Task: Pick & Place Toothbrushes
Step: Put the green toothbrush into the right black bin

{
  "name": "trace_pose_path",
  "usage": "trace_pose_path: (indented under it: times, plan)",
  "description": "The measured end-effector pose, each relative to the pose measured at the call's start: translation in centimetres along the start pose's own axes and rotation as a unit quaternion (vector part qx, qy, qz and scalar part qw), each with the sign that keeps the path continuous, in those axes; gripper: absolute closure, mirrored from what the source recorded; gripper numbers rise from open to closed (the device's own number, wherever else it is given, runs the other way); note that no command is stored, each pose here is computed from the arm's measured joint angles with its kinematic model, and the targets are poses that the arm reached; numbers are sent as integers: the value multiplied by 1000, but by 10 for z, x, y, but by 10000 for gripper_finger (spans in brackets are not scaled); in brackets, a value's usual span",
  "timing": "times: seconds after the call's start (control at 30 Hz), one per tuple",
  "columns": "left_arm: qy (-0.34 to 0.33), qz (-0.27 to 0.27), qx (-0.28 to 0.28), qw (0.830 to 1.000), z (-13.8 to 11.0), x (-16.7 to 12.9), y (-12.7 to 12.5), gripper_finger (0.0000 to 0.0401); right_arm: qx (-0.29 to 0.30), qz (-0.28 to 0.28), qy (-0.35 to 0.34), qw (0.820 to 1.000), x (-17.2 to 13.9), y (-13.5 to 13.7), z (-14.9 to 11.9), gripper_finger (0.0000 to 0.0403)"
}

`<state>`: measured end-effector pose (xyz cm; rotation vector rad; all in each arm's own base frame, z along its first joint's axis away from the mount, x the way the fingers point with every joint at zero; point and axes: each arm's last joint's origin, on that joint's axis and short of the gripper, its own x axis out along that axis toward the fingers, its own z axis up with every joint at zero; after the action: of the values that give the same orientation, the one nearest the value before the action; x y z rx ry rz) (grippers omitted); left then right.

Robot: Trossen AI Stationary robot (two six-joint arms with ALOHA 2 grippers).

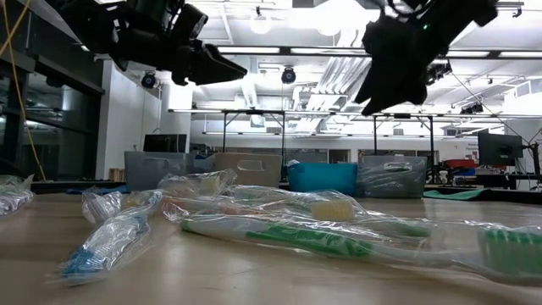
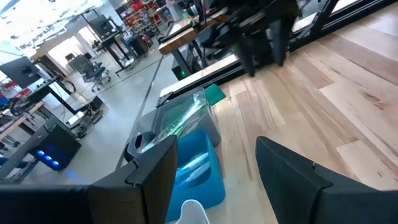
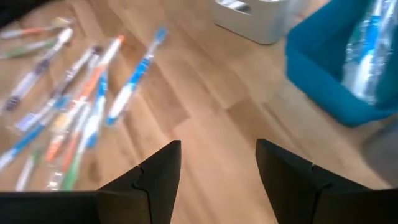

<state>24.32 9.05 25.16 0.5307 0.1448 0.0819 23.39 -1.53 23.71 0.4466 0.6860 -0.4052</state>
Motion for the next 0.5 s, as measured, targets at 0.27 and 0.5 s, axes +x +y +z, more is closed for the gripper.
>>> trace_pose_path:
  times: [0.27, 0.5]
  plan:
    - [-2, -17, -15, 1000, 0, 0, -2, 189, 2, 26, -38, 999, -7, 48, -25, 202]
    - [-12, -44, -13, 999, 6, 3, -14, 189, -16, 74, -67, 995, 12, 87, -45, 202]
